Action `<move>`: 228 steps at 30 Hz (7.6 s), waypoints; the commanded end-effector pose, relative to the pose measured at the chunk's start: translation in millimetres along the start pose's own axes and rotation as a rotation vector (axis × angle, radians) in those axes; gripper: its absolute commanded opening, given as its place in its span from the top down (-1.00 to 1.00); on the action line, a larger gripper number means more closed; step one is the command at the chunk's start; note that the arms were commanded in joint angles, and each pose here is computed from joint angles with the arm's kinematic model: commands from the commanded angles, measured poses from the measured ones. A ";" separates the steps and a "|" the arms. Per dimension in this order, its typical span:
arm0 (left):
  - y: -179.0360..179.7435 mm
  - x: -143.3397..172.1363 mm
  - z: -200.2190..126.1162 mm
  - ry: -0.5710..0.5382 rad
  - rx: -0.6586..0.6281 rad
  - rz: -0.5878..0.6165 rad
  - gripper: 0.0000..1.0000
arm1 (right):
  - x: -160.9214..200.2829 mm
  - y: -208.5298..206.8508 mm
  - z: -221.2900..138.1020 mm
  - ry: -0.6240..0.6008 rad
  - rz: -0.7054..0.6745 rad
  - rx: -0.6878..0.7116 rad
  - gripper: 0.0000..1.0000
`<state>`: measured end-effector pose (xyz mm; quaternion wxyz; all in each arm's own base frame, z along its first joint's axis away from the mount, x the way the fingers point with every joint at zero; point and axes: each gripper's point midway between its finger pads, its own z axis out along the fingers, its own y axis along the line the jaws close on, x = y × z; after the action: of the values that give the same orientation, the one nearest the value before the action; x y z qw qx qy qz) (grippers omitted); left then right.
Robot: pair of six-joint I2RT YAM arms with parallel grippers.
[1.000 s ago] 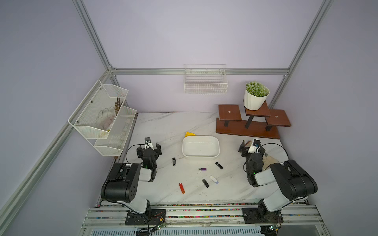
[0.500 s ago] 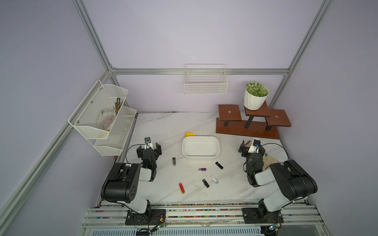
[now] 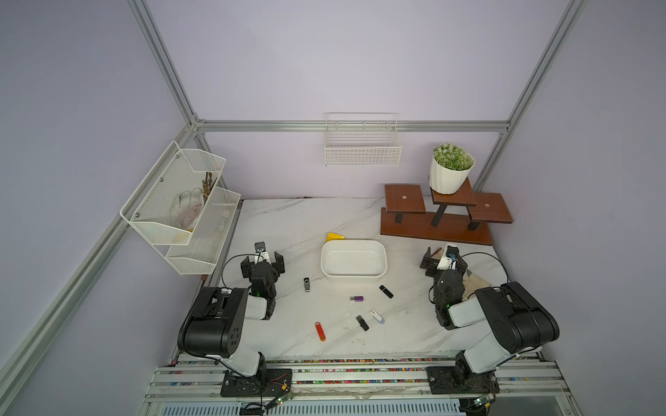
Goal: Put the usb flash drive into the storage box
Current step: Pick up the USB flash from the center of the board, then place the USB flash in the storage box.
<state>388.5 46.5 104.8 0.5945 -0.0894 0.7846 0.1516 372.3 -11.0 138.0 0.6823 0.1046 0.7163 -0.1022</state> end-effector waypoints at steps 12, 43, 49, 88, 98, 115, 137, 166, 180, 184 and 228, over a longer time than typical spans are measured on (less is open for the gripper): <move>1.2 -11.7 3.9 -0.027 0.021 -0.037 -1.00 | -0.5 0.0 7.6 0.015 0.015 -0.006 -0.98; -26.2 -55.6 -71.2 0.492 0.216 -0.342 -1.00 | -52.5 136.9 -91.9 0.620 -0.034 -0.513 -0.92; -32.9 -57.0 -81.9 0.494 0.266 -0.379 -1.00 | -7.4 160.7 -137.1 0.817 -0.099 -0.605 -0.81; -51.2 -32.5 -94.6 0.571 0.304 -0.326 -1.00 | 113.9 174.1 -138.2 1.052 -0.365 -0.530 -0.35; -50.4 -28.9 -92.7 0.577 0.293 -0.316 -1.00 | 114.2 180.0 -135.3 1.047 -0.358 -0.539 -0.23; -51.2 -30.3 -92.4 0.576 0.296 -0.318 -1.00 | 127.1 163.5 -150.6 1.163 -0.374 -0.491 0.25; -49.6 -31.2 -93.3 0.571 0.290 -0.314 -1.00 | 141.5 157.5 -159.0 1.239 -0.414 -0.479 1.00; -62.0 -4.7 -89.1 0.655 0.298 -0.279 -1.00 | -7.4 210.4 -203.4 1.164 -0.217 -0.748 1.00; -94.6 42.4 -93.7 0.800 0.345 -0.171 -0.81 | 30.4 276.9 -82.2 1.115 -0.300 -0.632 1.00; -105.9 51.8 -90.6 0.836 0.350 -0.143 -0.80 | 55.2 286.9 -65.6 1.151 -0.322 -0.627 1.00; -130.0 72.0 -81.3 0.889 0.328 -0.055 -0.77 | 110.2 235.5 -15.8 1.172 -0.302 -0.259 0.59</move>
<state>325.5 -97.1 30.7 0.1933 -0.0667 0.9779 -0.0426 421.2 227.8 35.5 0.1650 -0.0471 0.9850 -0.0203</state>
